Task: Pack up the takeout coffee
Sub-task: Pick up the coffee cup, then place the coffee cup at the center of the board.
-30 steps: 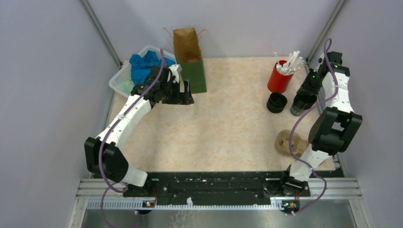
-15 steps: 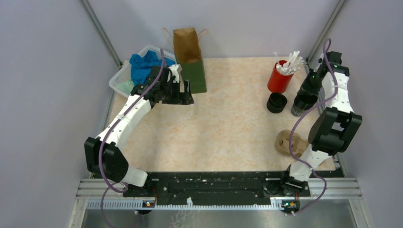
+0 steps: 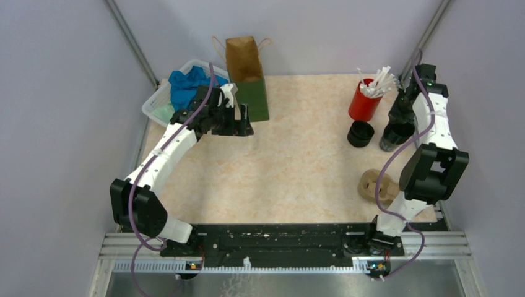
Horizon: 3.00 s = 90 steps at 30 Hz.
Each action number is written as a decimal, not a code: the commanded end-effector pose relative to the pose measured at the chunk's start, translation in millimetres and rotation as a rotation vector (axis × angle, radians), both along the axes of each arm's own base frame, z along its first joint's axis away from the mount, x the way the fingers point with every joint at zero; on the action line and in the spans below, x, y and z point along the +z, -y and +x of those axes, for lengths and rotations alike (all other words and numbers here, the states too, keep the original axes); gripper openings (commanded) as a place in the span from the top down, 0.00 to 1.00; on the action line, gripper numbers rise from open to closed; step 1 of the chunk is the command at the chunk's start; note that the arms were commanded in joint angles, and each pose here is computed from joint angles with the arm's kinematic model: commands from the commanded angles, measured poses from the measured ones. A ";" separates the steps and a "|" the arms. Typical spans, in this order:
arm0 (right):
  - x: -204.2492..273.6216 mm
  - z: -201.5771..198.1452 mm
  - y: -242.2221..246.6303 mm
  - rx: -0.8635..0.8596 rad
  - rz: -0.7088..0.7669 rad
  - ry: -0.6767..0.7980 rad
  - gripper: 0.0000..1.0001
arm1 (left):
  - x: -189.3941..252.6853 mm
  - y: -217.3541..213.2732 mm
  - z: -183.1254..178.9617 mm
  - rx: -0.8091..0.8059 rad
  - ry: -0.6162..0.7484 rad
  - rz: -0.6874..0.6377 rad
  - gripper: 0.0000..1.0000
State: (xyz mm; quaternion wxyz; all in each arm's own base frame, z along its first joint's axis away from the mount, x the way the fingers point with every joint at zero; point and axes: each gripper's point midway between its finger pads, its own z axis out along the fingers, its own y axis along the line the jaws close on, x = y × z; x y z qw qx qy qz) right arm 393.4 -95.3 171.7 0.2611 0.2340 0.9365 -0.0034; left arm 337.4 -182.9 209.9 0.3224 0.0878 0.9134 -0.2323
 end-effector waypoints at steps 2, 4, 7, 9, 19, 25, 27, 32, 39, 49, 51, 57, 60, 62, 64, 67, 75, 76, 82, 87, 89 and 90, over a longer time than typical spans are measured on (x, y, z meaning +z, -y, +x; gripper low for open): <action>41.0 1.0 10.6 -0.024 -0.101 0.063 1.00 | 24.5 7.8 10.4 -0.012 0.075 -0.041 0.02; 47.2 2.5 9.4 -0.016 -0.147 0.063 1.00 | 25.1 8.6 11.3 -0.014 0.076 -0.042 0.02; 50.5 3.4 7.9 -0.013 -0.196 0.050 1.00 | 24.9 9.2 12.3 -0.014 0.075 -0.044 0.02; 51.7 2.5 7.9 -0.014 -0.222 0.044 1.00 | 24.4 9.1 12.4 -0.012 0.073 -0.044 0.02; 60.3 -2.5 2.4 0.032 -0.346 0.019 1.00 | 22.7 10.1 12.7 -0.012 0.066 -0.047 0.02; 68.6 -12.4 5.6 0.021 -0.375 0.025 1.00 | 23.8 10.4 13.2 -0.012 0.067 -0.049 0.02; 74.9 -14.0 5.0 0.018 -0.374 0.041 1.00 | 24.7 11.2 14.0 -0.013 0.069 -0.053 0.02; 89.6 -19.3 7.0 0.003 -0.389 0.063 1.00 | 27.5 13.8 14.0 -0.016 0.071 -0.067 0.02; 107.8 -23.8 8.4 -0.016 -0.402 0.108 1.00 | 29.4 15.7 15.6 -0.016 0.073 -0.077 0.02; 155.8 -31.6 0.0 -0.006 -0.407 0.235 1.00 | 39.1 18.6 18.4 -0.008 0.082 -0.097 0.02; 165.3 -34.1 -5.3 0.012 -0.405 0.271 1.00 | 43.8 18.6 17.6 -0.003 0.089 -0.105 0.02; 174.0 -37.6 -65.9 0.219 -0.346 0.359 1.00 | 59.9 16.0 2.7 0.013 0.098 -0.144 0.02; 156.7 -40.3 -119.6 0.375 -0.303 0.345 1.00 | 66.4 8.2 -10.0 0.040 0.100 -0.146 0.02; 142.0 -44.9 -155.9 0.471 -0.283 0.325 1.00 | 67.0 0.2 -19.2 0.066 0.095 -0.130 0.02; 123.3 -51.2 -191.9 0.562 -0.278 0.298 1.00 | 68.3 -7.5 -29.2 0.084 0.095 -0.114 0.02; 91.3 -63.2 -242.5 0.689 -0.272 0.244 1.00 | 71.5 -18.0 -43.5 0.110 0.100 -0.098 0.02; 9.9 -99.4 -339.2 0.950 -0.417 0.095 1.00 | 75.5 -30.3 -69.9 0.140 0.090 -0.100 0.02; 2.3 -103.0 -346.2 0.968 -0.431 0.084 1.00 | 76.0 -30.7 -70.2 0.141 0.090 -0.099 0.02; -29.1 -116.1 -367.0 1.032 -0.459 0.044 1.00 | 77.4 -29.6 -70.1 0.128 0.089 -0.096 0.02; -44.4 -125.9 -373.2 1.073 -0.461 0.007 1.00 | 75.7 -27.4 -67.2 0.114 0.080 -0.089 0.02; -44.9 -128.2 -375.5 1.086 -0.455 -0.001 0.99 | 76.0 -26.1 -65.1 0.106 0.081 -0.086 0.02; -44.3 -129.0 -376.4 1.090 -0.450 -0.003 0.95 | 76.0 -25.3 -64.3 0.101 0.081 -0.086 0.02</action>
